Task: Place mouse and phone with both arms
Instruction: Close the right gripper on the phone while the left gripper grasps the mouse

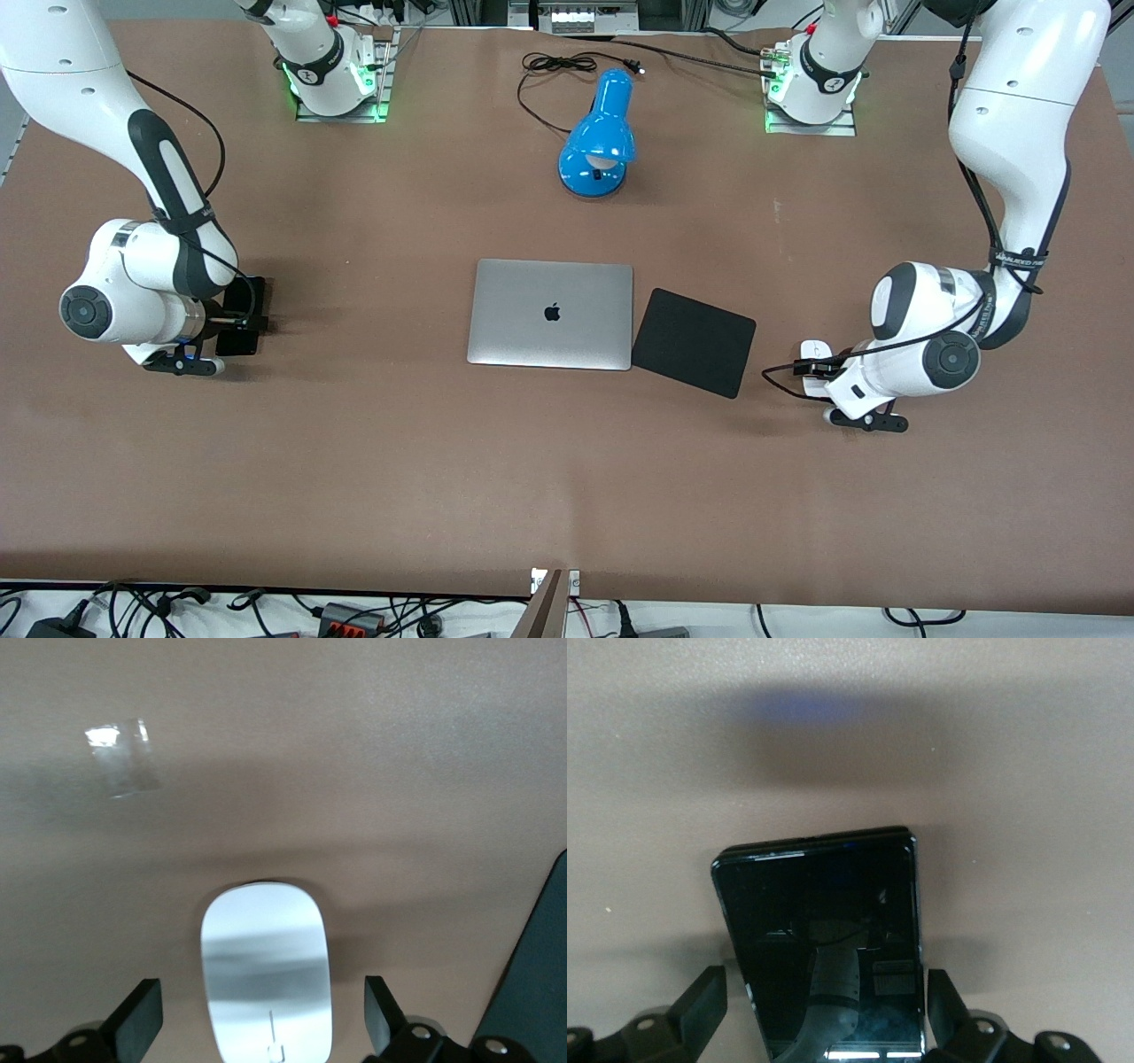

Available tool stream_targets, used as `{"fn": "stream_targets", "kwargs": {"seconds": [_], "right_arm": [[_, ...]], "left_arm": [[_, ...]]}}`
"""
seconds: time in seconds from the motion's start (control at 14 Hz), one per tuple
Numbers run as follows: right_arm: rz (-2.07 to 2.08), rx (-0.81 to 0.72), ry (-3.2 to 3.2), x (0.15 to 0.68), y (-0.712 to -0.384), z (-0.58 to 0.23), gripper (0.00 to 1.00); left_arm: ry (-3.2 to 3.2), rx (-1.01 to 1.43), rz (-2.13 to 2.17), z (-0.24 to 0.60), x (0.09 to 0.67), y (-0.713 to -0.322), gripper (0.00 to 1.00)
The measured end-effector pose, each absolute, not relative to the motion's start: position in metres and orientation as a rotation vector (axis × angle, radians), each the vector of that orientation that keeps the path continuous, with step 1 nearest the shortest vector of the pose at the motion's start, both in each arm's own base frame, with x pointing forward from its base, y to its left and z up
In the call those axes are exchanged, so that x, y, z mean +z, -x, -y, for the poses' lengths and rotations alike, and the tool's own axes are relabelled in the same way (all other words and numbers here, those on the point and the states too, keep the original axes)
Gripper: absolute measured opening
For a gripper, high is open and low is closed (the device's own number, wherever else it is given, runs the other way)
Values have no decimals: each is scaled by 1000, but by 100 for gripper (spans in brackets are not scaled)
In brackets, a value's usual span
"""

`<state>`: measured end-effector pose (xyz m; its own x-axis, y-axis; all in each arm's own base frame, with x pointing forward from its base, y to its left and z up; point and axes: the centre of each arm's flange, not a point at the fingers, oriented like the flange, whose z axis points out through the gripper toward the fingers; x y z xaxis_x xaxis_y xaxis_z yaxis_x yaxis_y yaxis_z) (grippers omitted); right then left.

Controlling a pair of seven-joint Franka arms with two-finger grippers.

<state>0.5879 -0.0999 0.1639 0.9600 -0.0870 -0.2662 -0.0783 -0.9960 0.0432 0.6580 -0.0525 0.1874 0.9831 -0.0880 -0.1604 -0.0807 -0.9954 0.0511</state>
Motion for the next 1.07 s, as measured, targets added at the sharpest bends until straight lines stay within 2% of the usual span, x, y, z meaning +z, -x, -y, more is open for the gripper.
{"fn": "stream_targets", "kwargs": {"seconds": [0.57, 0.71, 0.79, 0.86, 0.93, 1.0, 1.07], "right_arm": [[129, -431, -3077, 161, -587, 100, 100], [130, -439, -3077, 165, -587, 100, 81], [131, -442, -3077, 165, -587, 101, 80], [131, -445, -3076, 165, -587, 101, 80], [132, -450, -3076, 165, -586, 101, 80], [133, -461, -3075, 165, -586, 101, 80], [133, -482, -3073, 164, -584, 101, 80]], "left_arm": [[-3082, -244, 137, 55, 182, -655, 98], [-3082, -244, 137, 55, 182, -655, 95], [-3082, -243, 137, 55, 182, -655, 89], [-3082, -243, 137, 55, 182, -655, 89], [-3082, -242, 137, 55, 182, -655, 83], [-3082, -242, 137, 55, 182, -655, 83], [-3082, -242, 138, 55, 182, -655, 78]]}}
